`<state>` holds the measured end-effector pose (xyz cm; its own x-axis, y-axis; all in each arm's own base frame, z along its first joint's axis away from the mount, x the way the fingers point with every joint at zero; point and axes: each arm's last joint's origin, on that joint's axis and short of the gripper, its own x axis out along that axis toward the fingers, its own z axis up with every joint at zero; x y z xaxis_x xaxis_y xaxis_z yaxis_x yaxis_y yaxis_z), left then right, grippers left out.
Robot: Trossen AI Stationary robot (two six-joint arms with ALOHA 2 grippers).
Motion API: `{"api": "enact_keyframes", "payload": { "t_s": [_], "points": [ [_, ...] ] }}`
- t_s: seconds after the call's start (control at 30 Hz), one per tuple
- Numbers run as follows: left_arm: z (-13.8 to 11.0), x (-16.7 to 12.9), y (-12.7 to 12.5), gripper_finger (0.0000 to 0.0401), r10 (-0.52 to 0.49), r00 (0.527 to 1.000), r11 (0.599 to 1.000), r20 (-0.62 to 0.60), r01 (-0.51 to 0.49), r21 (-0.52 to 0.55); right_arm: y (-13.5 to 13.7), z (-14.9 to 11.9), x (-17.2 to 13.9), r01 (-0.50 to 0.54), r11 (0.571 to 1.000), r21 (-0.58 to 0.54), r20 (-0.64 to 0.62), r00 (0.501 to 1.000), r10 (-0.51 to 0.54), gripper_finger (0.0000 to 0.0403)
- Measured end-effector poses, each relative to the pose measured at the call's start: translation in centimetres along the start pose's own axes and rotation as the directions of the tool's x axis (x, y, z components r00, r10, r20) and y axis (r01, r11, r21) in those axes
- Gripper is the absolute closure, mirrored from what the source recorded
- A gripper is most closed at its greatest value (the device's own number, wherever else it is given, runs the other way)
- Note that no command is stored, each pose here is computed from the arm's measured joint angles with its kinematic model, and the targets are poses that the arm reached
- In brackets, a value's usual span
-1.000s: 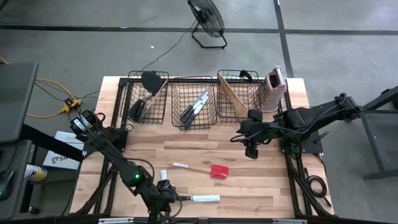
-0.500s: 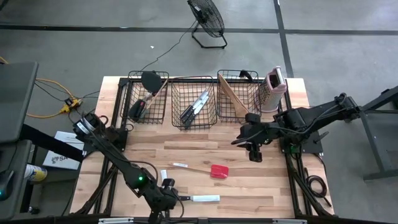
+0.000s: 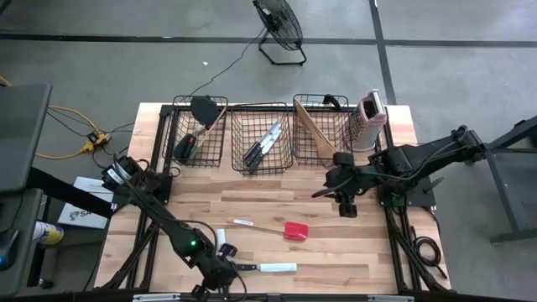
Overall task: Pick & Place Kitchen Items
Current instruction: Put the black knife into the middle black wire basket
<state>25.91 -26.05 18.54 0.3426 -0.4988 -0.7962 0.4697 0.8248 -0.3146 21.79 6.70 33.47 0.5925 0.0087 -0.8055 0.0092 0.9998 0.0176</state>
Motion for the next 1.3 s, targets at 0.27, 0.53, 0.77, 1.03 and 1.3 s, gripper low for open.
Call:
{"api": "enact_keyframes", "payload": {
  "t_s": [0.27, 0.53, 0.77, 1.03, 1.3],
  "points": [
    [-0.7, 0.2, 0.5, 0.0206, 0.090, 0.994, 0.942, -0.056, -0.066, 0.329, -0.1, -0.2, 0.0, 0.009, 1.000, -0.004, -0.020, 1.000, -0.009, 0.0254],
    [-1.2, 0.8, 0.6, 0.0185, 0.141, 0.987, 0.860, -0.074, -0.085, 0.504, -0.1, -0.4, 0.0, 0.014, 1.000, -0.005, -0.039, 0.999, -0.014, 0.0254],
    [-1.4, 0.9, -0.3, 0.0185, 0.165, 0.985, 0.745, -0.047, -0.094, 0.661, -0.2, -0.5, 0.0, 0.019, 1.000, -0.007, -0.052, 0.998, -0.019, 0.0254],
    [-2.4, 2.9, -0.4, 0.0185, 0.195, 0.977, 0.618, -0.085, -0.055, 0.784, -0.2, -0.7, 0.0, 0.025, 1.000, 0.001, -0.069, 0.997, -0.024, 0.0254],
    [-2.6, 3.4, -0.5, 0.0187, 0.215, 0.973, 0.541, -0.084, -0.048, 0.840, -0.2, -0.7, 0.0, 0.025, 1.000, 0.008, -0.070, 0.997, -0.024, 0.0254]
  ]
}}
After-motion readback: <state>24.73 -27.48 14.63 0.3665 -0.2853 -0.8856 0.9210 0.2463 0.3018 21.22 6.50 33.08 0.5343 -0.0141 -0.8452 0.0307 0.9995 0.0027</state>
